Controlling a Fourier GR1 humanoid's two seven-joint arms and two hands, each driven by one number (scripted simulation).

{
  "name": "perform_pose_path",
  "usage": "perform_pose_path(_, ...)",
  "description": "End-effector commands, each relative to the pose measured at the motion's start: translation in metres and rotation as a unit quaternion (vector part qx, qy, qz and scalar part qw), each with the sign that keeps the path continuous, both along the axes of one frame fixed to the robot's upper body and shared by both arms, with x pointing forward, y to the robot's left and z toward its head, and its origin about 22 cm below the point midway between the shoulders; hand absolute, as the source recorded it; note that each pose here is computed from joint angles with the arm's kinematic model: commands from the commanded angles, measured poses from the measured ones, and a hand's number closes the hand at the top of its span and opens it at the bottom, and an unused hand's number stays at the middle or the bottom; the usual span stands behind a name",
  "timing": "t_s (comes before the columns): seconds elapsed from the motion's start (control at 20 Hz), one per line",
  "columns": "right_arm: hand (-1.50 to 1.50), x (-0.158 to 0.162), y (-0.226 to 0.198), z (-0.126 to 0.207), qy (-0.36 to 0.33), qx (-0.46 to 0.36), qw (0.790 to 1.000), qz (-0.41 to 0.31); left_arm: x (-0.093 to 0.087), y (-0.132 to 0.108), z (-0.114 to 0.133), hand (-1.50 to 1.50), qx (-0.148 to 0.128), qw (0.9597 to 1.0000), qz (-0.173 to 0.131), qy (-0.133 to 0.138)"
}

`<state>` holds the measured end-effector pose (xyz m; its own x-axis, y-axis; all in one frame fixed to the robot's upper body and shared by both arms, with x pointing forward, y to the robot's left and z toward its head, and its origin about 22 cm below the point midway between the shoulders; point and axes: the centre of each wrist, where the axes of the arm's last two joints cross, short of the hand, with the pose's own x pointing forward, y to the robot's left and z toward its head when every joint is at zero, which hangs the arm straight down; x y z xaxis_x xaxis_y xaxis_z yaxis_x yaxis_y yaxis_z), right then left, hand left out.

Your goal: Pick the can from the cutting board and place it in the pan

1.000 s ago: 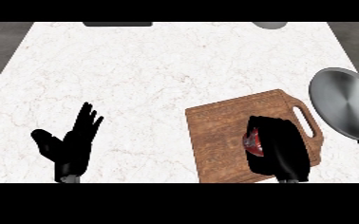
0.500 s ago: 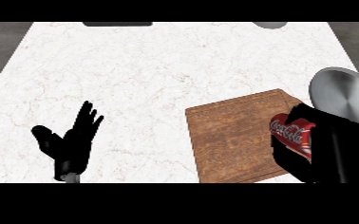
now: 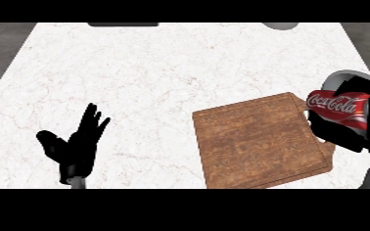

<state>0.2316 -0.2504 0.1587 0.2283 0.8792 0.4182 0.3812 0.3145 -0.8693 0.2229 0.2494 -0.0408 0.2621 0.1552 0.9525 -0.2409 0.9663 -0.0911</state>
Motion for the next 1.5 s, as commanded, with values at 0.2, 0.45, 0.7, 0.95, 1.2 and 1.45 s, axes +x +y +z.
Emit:
perform_pose_path(0.2, 1.50, 0.057, -0.082, -0.022, -0.010, -0.025, 0.999, -0.047, -0.001, 0.008, -0.002, 0.00, -0.005, 0.9997, -0.002, 0.024)
perform_pose_path(0.45, 1.50, 0.084, -0.136, -0.045, -0.021, -0.040, 0.996, -0.079, -0.007, 0.005, 0.002, 0.00, 0.001, 0.9997, -0.009, 0.024)
perform_pose_path(0.7, 1.50, 0.103, -0.183, -0.064, -0.026, 0.014, 0.996, -0.083, 0.006, 0.000, -0.004, 0.00, -0.003, 0.9995, -0.022, 0.021)
perform_pose_path(0.95, 1.50, 0.100, -0.214, -0.095, -0.023, 0.003, 0.996, -0.083, 0.001, 0.003, 0.000, 0.00, -0.013, 0.9996, -0.019, 0.016)
perform_pose_path(1.2, -1.50, 0.106, -0.215, -0.112, 0.111, 0.013, 0.988, -0.108, 0.015, -0.014, 0.007, 0.00, -0.001, 0.9993, -0.035, 0.013)
perform_pose_path(1.45, -1.50, 0.106, -0.233, -0.096, 0.043, 0.013, 0.995, -0.085, 0.008, -0.013, 0.006, 0.00, -0.007, 0.9996, -0.026, 0.006)
